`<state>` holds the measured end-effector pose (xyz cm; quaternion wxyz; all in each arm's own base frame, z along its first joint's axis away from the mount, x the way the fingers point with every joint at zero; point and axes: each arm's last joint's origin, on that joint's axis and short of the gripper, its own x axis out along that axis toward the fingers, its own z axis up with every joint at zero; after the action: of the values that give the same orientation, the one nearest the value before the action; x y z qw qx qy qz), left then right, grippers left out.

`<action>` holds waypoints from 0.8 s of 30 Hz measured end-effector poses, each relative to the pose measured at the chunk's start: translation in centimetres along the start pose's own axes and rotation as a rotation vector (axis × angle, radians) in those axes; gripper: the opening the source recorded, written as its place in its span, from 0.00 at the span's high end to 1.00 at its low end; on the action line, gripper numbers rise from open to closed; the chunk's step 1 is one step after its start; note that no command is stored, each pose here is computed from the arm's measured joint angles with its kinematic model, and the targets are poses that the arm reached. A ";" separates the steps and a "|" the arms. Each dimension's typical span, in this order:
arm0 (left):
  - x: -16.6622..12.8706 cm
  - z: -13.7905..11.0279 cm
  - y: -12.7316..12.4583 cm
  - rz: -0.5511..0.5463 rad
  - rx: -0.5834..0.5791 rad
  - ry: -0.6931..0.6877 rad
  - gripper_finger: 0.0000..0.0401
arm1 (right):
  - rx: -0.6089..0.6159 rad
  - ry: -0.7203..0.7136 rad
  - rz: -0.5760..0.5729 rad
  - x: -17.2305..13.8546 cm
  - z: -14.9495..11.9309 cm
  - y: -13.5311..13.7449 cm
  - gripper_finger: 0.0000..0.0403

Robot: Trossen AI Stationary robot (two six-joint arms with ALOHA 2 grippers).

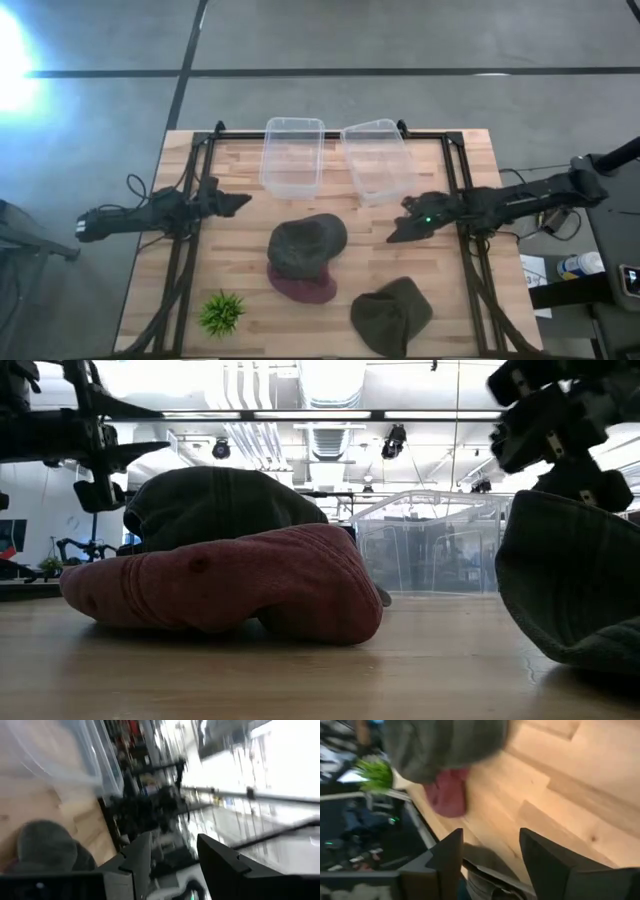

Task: Pick and place caps into container
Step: Put the top black cap into the right transparent container

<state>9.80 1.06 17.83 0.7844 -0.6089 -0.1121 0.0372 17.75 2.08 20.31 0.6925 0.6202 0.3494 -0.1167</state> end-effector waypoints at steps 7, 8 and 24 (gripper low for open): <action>0.1 0.2 -1.9 -0.056 0.011 0.058 0.62 | 0.039 0.007 -0.058 4.1 1.0 0.8 0.50; 0.1 0.2 -2.5 -0.065 0.032 0.096 0.62 | 0.046 0.003 -0.047 4.7 1.2 0.9 0.50; 8.2 -5.1 -8.2 0.380 0.682 0.734 0.80 | 0.115 -0.110 0.048 12.8 -0.8 0.6 0.50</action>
<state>18.24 -4.26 25.58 0.9048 -0.3018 0.3002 -0.0026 27.15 6.45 12.78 0.6766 0.6598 0.2884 -0.1537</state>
